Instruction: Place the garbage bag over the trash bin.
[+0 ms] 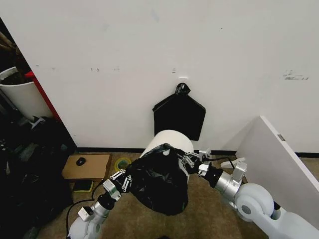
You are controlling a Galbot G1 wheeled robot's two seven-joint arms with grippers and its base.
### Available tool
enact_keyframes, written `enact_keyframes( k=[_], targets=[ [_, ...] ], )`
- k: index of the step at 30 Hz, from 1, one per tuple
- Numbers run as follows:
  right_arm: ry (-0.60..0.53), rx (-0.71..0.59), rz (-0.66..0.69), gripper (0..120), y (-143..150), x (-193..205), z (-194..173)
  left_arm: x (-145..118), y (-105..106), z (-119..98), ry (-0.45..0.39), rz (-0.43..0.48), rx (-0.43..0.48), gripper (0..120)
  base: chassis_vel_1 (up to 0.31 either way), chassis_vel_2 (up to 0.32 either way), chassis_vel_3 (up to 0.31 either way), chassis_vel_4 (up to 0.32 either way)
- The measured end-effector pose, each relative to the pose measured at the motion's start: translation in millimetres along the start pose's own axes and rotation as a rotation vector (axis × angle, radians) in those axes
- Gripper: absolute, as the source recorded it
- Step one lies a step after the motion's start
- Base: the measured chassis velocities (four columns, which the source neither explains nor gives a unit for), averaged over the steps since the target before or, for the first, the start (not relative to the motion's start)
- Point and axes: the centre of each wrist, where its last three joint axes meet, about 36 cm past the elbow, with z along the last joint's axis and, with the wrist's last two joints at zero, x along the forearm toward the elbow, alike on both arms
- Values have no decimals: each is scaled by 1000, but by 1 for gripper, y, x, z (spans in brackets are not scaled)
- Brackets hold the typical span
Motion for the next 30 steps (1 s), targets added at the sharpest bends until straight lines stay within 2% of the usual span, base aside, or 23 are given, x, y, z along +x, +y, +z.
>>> enact_keyframes(
  k=[1,5,10,12,14,16,18,20,21,22,24,27,30],
  targets=[
    [0,0,0,8,0,0,0,0,0,0,0,0,0,0,0,0,0,0],
    [-72,-7,79,25,4,-1,-1,3,0,4,17,-29,23,0,0,0,0,0],
    [-45,-23,197,41,9,0,-5,3,0,5,23,-46,28,0,0,0,0,0],
    [-49,-32,262,50,14,-2,-8,1,0,4,33,-81,27,0,0,0,0,0],
    [-73,-27,356,60,28,-5,-12,-3,-2,1,55,-158,39,0,0,0,0,0],
    [-80,-12,380,62,33,-6,-13,-4,-3,-1,62,-179,48,0,0,0,0,0],
    [-102,53,424,72,53,-5,-16,-13,-12,-13,104,-285,121,0,0,0,0,0],
    [-118,119,412,81,73,0,-19,-26,-19,-27,168,-403,199,0,0,0,0,0],
    [-124,140,404,84,79,1,-19,-30,-20,-32,194,-443,228,0,0,0,0,0],
    [-124,140,404,84,79,1,-19,-30,-20,-32,194,-443,228,0,0,0,0,0],
    [-147,211,376,91,92,7,-17,-45,-25,-49,267,-561,335,0,0,0,0,0],
    [-186,330,295,99,96,13,-7,-64,-27,-69,355,-646,460,0,0,0,0,0],
    [-177,460,168,100,80,21,19,-79,-28,-85,430,-692,599,0,0,0,0,0]
  ],
)
